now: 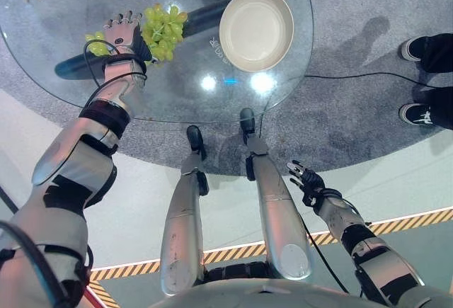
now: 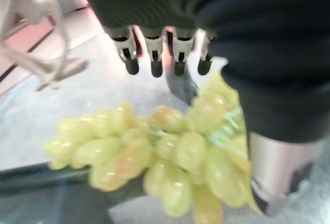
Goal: Pick up fruits into the plate
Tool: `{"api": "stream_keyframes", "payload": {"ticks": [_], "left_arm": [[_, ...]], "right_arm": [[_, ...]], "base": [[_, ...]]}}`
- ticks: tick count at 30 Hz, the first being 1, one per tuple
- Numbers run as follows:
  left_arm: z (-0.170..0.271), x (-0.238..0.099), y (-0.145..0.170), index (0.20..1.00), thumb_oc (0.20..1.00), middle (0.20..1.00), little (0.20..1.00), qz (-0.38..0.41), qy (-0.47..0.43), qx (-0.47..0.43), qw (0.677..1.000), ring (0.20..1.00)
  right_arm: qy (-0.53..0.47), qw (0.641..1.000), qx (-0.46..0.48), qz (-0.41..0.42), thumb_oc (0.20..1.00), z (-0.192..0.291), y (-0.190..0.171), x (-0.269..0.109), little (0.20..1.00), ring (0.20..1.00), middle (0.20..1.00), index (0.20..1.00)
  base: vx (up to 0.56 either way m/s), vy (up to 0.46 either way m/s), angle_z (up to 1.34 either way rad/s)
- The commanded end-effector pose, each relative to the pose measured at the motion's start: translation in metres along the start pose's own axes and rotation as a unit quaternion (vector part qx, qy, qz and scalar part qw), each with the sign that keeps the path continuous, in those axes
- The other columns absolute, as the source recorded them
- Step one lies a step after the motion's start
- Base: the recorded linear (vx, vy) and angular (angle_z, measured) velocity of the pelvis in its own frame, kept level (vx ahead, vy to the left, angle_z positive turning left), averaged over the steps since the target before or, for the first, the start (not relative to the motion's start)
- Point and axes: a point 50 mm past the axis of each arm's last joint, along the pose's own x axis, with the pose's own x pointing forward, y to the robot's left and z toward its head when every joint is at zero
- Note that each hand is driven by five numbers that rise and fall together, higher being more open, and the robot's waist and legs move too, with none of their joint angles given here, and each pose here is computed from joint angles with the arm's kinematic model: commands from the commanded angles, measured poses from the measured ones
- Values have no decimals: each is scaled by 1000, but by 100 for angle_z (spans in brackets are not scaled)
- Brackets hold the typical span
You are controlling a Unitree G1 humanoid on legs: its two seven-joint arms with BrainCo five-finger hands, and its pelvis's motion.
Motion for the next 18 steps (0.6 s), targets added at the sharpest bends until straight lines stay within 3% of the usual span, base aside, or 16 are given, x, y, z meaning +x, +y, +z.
{"api": "stream_keyframes", "payload": {"ticks": [1, 17, 18], "left_arm": [[-18, 4, 3, 1000, 1000, 1000, 1000, -18, 50, 36, 998, 1000], [-40, -2, -25, 1000, 1000, 1000, 1000, -86, 105, 130, 982, 1000], [-41, -3, -29, 576, 576, 576, 576, -91, 106, 131, 982, 576]], "right_arm": [[0, 999, 30, 16, 1000, -11, 1, -6, 1000, 1000, 1000, 1000], [-47, 996, 58, 46, 1000, 8, 16, -1, 1000, 1000, 1000, 1000], [-49, 996, 58, 47, 1000, 9, 17, -1, 1000, 1000, 1000, 1000]], "base": [[-6, -23, -3], [-5, 0, -3], [0, 0, 0]]}}
